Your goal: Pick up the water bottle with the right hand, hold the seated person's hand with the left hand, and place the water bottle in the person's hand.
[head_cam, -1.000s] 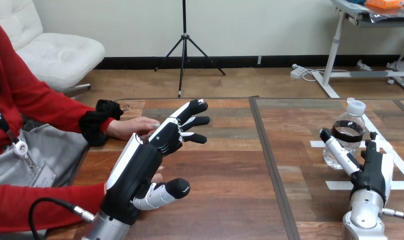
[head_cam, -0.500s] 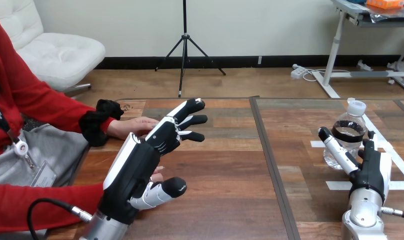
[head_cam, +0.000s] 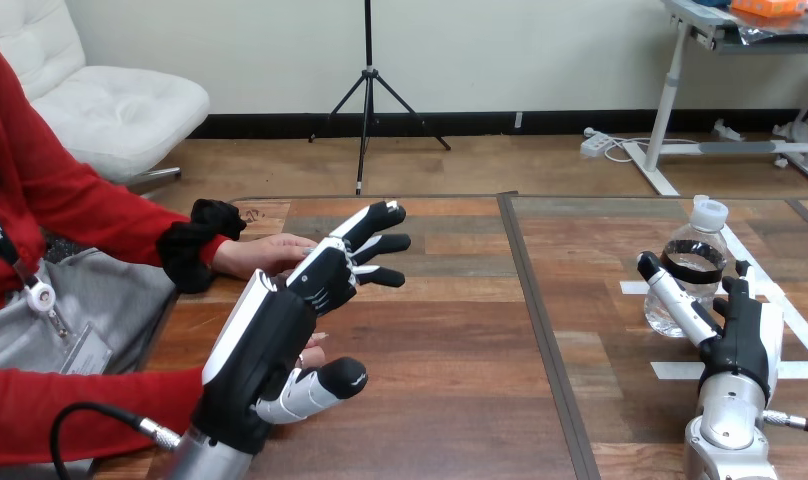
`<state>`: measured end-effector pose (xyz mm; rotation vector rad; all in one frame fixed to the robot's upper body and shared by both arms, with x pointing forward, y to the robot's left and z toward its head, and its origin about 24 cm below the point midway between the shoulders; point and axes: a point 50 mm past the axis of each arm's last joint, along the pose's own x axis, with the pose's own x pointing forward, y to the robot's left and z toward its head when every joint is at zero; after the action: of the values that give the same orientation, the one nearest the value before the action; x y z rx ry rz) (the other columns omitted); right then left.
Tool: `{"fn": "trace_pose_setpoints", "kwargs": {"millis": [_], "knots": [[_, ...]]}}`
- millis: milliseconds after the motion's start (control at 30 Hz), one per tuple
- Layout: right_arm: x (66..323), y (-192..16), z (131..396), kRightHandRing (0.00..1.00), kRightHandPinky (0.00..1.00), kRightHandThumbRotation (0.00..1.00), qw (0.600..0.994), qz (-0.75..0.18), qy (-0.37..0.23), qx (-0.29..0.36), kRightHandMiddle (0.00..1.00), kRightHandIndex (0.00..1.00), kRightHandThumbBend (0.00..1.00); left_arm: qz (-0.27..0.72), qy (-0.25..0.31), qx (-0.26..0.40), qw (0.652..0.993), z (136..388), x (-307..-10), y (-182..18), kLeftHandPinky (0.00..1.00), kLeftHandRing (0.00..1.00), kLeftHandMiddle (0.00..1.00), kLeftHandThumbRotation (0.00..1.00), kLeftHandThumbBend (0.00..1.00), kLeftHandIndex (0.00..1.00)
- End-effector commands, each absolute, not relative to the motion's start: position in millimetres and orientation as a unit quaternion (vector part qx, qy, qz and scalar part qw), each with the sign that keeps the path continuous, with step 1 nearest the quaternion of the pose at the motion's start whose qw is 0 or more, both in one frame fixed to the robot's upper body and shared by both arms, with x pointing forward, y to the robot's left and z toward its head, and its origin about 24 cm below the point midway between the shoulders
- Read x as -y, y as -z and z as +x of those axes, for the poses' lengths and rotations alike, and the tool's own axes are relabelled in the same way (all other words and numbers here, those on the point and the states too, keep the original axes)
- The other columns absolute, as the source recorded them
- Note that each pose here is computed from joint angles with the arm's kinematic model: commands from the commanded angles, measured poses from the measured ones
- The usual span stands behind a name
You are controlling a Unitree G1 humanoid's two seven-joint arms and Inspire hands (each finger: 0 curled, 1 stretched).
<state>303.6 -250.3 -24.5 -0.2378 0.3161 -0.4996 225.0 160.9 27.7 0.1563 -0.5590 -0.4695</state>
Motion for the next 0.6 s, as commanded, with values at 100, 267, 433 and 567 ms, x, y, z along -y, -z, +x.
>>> {"fn": "trace_pose_setpoints", "kwargs": {"millis": [100, 267, 433, 567], "knots": [[245.4, -4.0, 329.0, 0.94, 0.86, 0.52, 0.959, -0.107, 0.236, -0.111, 0.97, 1.0, 1.0, 0.084, 0.22, 0.307, 0.922, 231.0, -168.0, -41.8, 0.73, 0.85, 0.91, 0.84, 1.0, 0.9], [245.5, -4.9, 330.5, 0.94, 0.86, 0.52, 0.958, -0.116, 0.234, -0.117, 0.97, 1.0, 1.0, 0.084, 0.219, 0.305, 0.923, 230.3, -169.2, -41.4, 0.73, 0.85, 0.91, 0.84, 1.0, 0.9], [245.3, -6.1, 331.7, 0.95, 0.87, 0.51, 0.96, -0.111, 0.231, -0.116, 0.98, 1.0, 1.0, 0.084, 0.216, 0.305, 0.924, 229.6, -170.3, -41.1, 0.74, 0.85, 0.9, 0.83, 1.0, 0.9], [244.9, -8.1, 333.2, 0.97, 0.89, 0.49, 0.963, -0.094, 0.228, -0.109, 0.99, 1.0, 1.0, 0.088, 0.212, 0.307, 0.923, 228.9, -171.0, -40.9, 0.74, 0.85, 0.9, 0.83, 1.0, 0.89]]}}
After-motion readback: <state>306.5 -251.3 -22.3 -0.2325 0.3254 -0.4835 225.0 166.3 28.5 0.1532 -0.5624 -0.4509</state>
